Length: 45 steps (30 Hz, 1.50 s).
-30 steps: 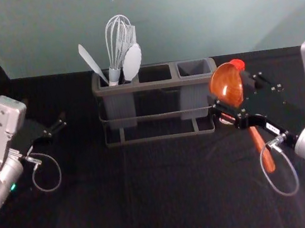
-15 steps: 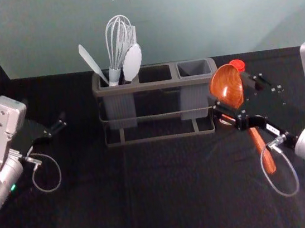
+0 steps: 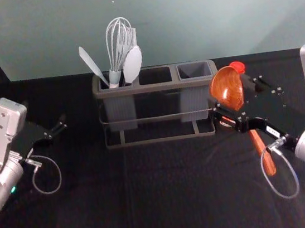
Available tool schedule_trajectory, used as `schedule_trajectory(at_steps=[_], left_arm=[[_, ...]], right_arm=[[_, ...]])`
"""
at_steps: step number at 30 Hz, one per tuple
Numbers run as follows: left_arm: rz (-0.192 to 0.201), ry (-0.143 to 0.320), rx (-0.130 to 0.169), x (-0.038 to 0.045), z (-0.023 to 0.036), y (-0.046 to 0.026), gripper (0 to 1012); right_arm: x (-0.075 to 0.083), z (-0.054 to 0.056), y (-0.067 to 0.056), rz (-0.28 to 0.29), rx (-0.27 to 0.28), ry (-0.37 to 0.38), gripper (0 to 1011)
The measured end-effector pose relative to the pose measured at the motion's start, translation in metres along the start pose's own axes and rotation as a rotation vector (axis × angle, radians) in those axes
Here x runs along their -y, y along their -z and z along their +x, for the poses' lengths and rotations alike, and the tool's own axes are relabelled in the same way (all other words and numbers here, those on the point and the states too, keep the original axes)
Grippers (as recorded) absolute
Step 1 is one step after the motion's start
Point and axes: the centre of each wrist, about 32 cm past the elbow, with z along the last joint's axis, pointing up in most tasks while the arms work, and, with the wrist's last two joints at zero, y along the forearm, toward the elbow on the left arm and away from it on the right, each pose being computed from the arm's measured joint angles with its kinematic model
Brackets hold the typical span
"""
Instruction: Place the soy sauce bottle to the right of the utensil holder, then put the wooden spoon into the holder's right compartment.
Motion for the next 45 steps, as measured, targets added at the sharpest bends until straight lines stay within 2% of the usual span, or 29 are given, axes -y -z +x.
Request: schedule_trajectory(at_steps=[8,17,21,24,25,29,34,45], left_arm=[[0.000,0.000,0.000,0.0000,0.0000,0.0000,1011],[0.000,0.000,0.000,0.0000,0.0000,0.0000,1011],[0.000,0.000,0.000,0.0000,0.0000,0.0000,1011],[0.000,0.000,0.000,0.0000,0.0000,0.0000,1011],[0.000,0.000,0.000,0.0000,0.0000,0.0000,1011],[0.000,0.000,0.000,0.0000,0.0000,0.0000,1011],[0.000,0.000,0.000,0.0000,0.0000,0.0000,1011],[0.000,0.000,0.000,0.0000,0.0000,0.0000,1011]], right_arm=[[-0.003,0.000,-0.002,0.017,0.006,-0.001,835],[-0.020,0.006,-0.019,0.085,0.049,-0.023,836],[-0.029,0.013,-0.027,0.139,0.084,-0.051,835],[-0.041,0.022,-0.034,0.218,0.097,-0.071,836],[-0.041,0.022,-0.034,0.218,0.097,-0.071,835],[-0.058,0.031,-0.039,0.306,0.077,-0.092,836],[-0.081,0.040,-0.040,0.372,0.033,-0.111,835],[-0.121,0.057,-0.036,0.446,-0.044,-0.149,835]])
